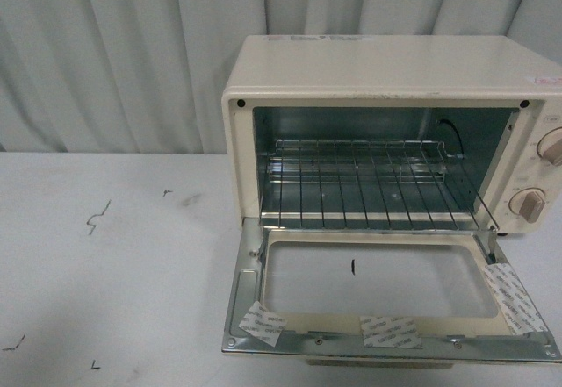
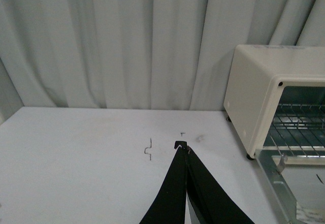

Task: Open oven

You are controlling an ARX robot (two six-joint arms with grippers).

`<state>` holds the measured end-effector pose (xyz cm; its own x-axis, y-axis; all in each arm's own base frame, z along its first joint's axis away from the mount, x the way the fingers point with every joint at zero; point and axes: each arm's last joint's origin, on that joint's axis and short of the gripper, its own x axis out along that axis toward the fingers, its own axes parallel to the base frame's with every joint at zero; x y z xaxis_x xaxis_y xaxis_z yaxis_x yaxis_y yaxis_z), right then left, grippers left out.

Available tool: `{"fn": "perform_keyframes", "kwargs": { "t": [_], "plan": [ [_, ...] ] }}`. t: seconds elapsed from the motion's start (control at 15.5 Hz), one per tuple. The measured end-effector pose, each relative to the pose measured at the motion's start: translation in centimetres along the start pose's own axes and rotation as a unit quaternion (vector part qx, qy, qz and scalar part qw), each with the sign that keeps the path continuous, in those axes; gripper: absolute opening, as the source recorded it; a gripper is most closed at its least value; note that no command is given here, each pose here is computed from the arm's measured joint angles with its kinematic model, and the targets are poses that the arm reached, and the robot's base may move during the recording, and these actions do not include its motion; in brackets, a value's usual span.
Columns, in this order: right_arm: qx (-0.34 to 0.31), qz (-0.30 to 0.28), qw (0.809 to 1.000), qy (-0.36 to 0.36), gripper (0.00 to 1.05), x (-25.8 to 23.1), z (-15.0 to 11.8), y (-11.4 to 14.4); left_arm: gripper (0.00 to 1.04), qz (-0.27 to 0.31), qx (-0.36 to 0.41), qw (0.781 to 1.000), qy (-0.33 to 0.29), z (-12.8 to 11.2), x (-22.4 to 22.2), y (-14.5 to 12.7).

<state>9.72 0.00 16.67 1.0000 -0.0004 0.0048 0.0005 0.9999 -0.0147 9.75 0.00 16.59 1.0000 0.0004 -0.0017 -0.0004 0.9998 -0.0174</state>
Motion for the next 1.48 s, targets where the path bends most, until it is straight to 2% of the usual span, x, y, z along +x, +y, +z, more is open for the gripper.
{"fn": "perform_keyframes", "kwargs": {
  "t": [0.06,0.19,0.58,0.64,1.48],
  "plan": [
    [0.0,0.0,1.0,0.0,0.98,0.0,0.0,0.0,0.02,0.0,0.0,1.0,0.0,0.01,0.0,0.0],
    [0.0,0.0,1.0,0.0,0.98,0.0,0.0,0.0,0.23,0.0,0.0,1.0,-0.001,0.01,0.0,0.0],
    [0.0,0.0,1.0,0.0,0.98,0.0,0.0,0.0,0.95,0.0,0.0,1.0,-0.001,0.01,0.0,0.0],
    [0.0,0.0,1.0,0.0,0.98,0.0,-0.01,0.0,0.99,0.0,0.0,1.0,0.0,0.01,0.0,0.0],
    [0.0,0.0,1.0,-0.001,0.98,0.0,0.03,0.0,0.98,0.0,0.0,1.0,-0.001,0.03,0.0,0.0]
  ]
}}
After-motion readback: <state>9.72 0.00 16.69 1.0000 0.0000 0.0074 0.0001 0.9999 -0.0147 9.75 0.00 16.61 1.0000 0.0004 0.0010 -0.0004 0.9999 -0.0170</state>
